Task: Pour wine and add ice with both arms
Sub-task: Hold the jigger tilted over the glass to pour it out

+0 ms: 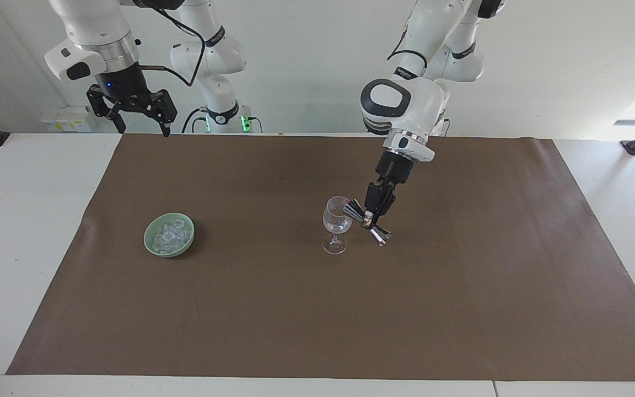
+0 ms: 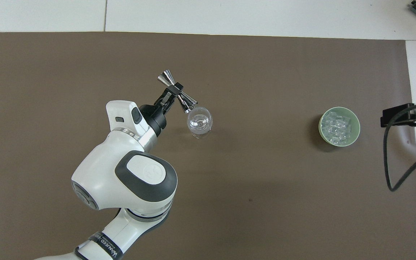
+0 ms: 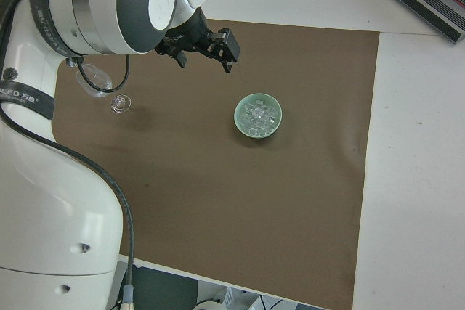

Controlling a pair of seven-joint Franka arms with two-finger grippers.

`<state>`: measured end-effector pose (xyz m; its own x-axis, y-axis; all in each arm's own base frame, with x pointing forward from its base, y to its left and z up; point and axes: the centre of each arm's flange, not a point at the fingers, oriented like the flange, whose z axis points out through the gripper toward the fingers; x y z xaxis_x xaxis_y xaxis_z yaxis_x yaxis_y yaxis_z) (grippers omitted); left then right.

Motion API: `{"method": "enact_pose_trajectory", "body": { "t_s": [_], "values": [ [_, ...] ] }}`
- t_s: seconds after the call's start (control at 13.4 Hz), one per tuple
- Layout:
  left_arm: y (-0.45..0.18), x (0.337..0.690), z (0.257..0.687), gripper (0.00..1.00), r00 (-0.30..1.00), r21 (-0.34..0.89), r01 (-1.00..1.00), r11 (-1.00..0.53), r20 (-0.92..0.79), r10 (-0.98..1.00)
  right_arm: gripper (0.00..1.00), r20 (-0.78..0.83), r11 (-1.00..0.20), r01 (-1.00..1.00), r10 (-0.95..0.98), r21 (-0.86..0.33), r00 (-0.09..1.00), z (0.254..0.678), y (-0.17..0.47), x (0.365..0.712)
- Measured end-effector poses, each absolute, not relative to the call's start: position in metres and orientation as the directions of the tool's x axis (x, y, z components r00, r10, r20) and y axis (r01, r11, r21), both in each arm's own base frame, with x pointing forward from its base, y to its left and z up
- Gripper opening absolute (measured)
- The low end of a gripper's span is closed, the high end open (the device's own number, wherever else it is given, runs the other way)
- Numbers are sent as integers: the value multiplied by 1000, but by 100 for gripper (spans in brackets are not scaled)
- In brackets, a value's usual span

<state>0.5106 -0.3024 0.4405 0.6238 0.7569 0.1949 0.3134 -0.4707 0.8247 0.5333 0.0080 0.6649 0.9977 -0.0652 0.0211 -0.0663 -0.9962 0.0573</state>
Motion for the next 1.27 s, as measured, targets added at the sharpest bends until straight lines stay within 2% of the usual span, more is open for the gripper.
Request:
{"method": "enact_pose_trajectory", "body": {
  "t_s": [1.27],
  "values": [
    [-309, 505, 442, 22, 620, 823, 309, -477, 206, 757, 100, 21, -996, -66, -65, 57, 998, 665, 8, 533]
  ]
}}
